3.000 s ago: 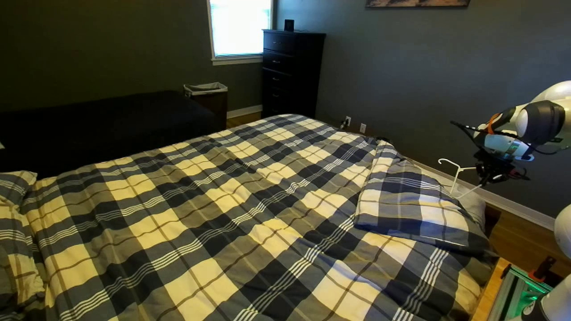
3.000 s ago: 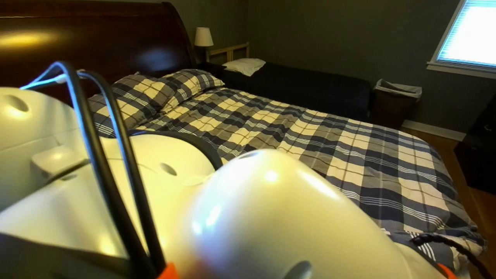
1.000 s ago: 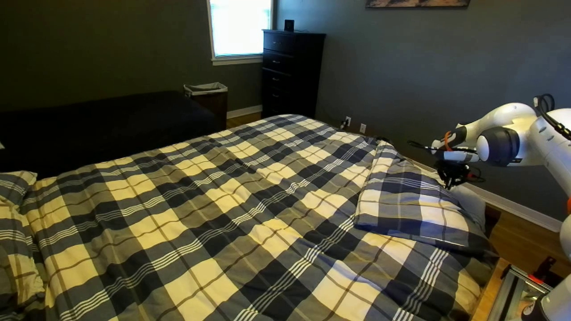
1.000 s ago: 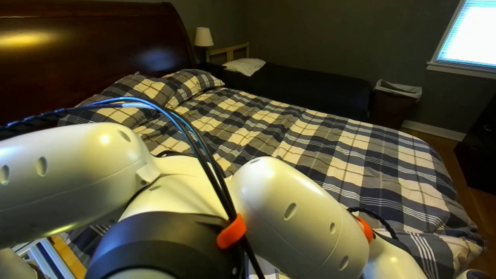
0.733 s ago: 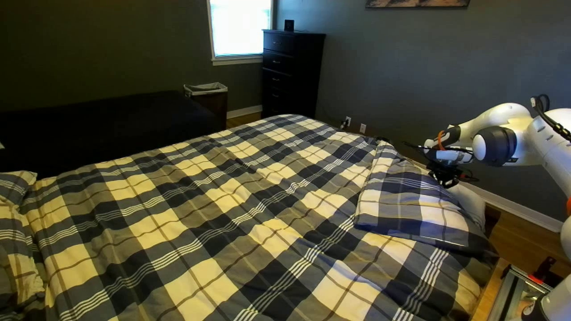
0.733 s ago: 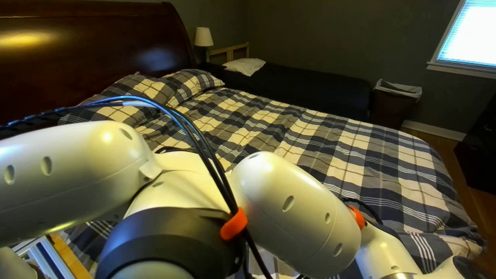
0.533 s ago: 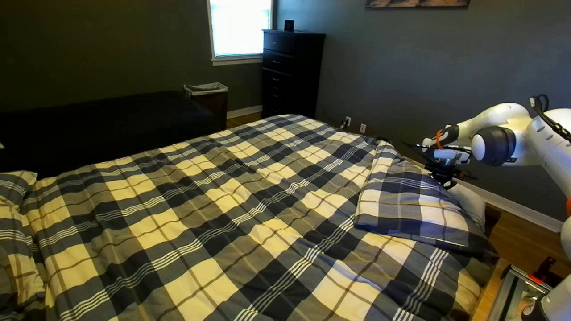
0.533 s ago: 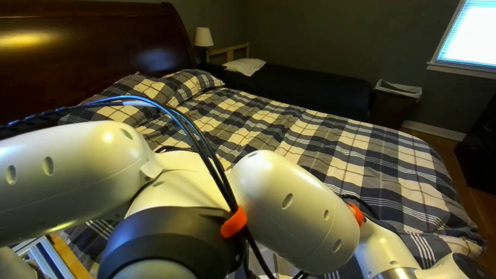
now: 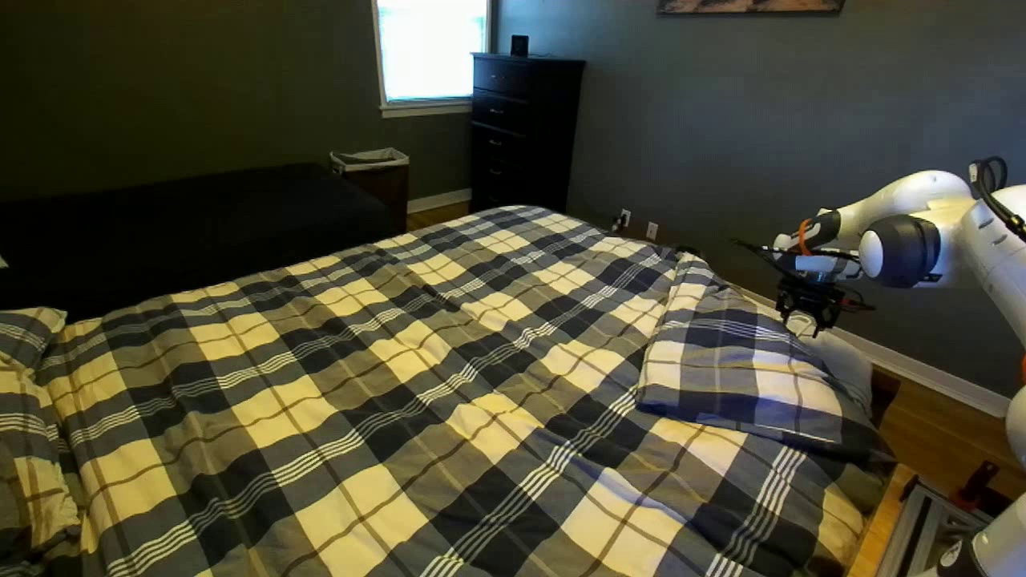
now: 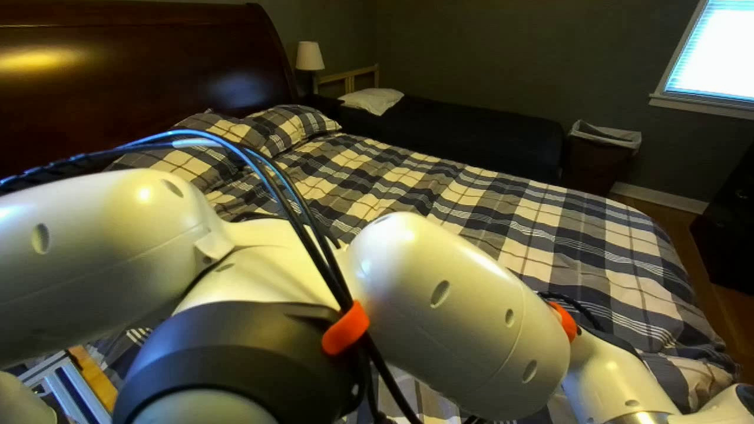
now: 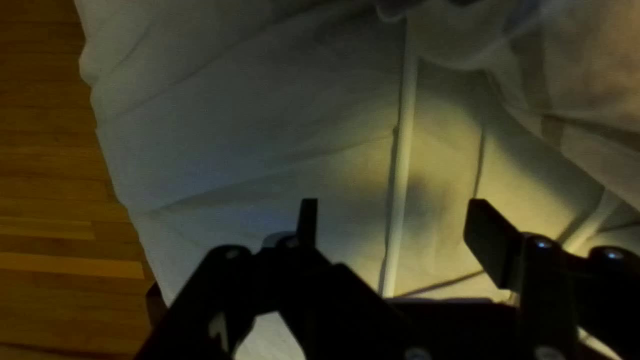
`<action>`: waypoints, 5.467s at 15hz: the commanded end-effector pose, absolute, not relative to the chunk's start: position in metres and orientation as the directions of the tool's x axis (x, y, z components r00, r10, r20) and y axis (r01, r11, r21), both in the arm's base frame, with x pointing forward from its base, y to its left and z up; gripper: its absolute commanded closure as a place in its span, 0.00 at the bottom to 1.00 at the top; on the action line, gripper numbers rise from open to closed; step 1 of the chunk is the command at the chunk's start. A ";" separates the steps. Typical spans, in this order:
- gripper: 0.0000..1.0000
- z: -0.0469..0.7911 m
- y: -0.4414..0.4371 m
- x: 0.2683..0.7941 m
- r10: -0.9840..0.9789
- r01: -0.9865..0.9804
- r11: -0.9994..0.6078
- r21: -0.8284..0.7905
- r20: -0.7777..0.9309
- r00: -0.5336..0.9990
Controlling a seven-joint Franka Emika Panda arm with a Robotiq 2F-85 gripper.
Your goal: Put the white hanger under the covers then pull the covers on the bottom left corner downwards.
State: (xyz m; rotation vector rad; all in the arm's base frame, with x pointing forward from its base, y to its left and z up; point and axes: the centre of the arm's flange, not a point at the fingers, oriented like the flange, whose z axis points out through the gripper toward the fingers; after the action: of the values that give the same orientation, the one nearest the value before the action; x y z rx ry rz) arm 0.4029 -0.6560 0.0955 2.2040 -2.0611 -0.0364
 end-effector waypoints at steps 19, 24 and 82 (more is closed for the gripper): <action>0.00 0.189 -0.433 0.444 -0.925 -0.939 -0.335 -0.074 -0.164 0.343; 0.00 0.184 -0.371 0.463 -0.910 -0.924 -0.380 -0.045 -0.157 0.383; 0.98 0.137 -0.307 0.388 -0.918 -0.880 -0.243 0.408 0.196 0.344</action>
State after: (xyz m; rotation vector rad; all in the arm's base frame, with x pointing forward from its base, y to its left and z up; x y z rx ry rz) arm 0.4231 -0.2927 0.1166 2.2638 -1.4146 -0.1672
